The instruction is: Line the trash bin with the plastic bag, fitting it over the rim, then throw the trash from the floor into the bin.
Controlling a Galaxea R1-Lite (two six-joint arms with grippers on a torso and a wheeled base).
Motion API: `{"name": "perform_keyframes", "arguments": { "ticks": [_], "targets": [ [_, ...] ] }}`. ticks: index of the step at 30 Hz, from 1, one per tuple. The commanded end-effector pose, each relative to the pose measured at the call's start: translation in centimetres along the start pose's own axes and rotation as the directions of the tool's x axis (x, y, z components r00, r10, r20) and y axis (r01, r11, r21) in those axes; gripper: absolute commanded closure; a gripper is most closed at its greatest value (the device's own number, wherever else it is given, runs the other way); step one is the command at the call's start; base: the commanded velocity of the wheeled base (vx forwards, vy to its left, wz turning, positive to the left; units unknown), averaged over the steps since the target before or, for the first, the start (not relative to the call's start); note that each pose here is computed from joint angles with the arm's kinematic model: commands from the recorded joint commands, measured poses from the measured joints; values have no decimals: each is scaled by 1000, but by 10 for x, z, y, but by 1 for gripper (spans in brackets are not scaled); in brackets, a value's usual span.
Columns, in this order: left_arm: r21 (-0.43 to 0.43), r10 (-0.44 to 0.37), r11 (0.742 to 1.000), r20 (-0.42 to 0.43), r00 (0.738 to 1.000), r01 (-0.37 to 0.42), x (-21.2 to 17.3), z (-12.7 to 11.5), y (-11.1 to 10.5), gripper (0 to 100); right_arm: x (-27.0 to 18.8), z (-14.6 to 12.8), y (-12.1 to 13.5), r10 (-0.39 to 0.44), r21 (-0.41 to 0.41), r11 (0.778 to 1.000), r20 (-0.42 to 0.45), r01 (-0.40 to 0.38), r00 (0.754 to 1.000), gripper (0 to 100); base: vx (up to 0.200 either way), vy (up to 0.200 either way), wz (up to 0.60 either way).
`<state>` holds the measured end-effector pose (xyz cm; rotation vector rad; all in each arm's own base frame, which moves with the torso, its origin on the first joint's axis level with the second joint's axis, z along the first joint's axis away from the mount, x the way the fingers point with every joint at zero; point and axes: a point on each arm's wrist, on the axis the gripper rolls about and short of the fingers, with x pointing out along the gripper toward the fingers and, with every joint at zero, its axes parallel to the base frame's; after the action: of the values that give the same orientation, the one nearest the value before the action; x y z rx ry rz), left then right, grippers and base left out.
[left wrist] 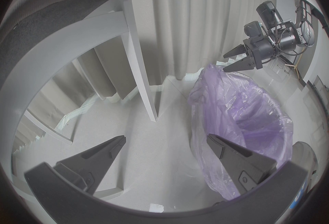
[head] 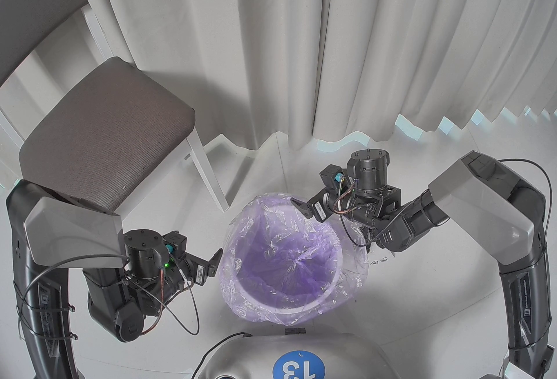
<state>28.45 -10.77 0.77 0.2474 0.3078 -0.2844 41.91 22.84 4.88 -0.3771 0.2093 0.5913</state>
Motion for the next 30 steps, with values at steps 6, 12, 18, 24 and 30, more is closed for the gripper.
{"name": "perform_keyframes", "arguments": {
  "ticks": [6, 12, 18, 24, 30],
  "targets": [
    [7, -150, 989, 61, 987, 150, -41, 20, -16, 0, -13, -3, 3, 13, -2, 1000, -32, -13, 999, 0, 0, 0, 0],
    [19, -199, 980, -16, 980, 199, -36, 1, -27, 0, -11, -7, 4, 17, 0, 1000, -42, -17, 999, 0, 0, 0, 0],
    [12, -191, 981, -51, 980, 191, -22, -11, -28, 0, -13, -6, 4, 7, 9, 1000, -37, -7, 999, 0, 0, 0, 0],
    [32, -209, 977, -72, 975, 211, -19, -17, -37, 0, -42, -2, 4, -15, 23, 1000, 38, 14, 999, 0, 0, 0, 0],
    [34, -209, 977, -72, 975, 211, -26, -15, -35, 0, -65, -12, 2, -29, 32, 999, 9, 29, 1000, 0, 0, 0, 0]
  ]
}}
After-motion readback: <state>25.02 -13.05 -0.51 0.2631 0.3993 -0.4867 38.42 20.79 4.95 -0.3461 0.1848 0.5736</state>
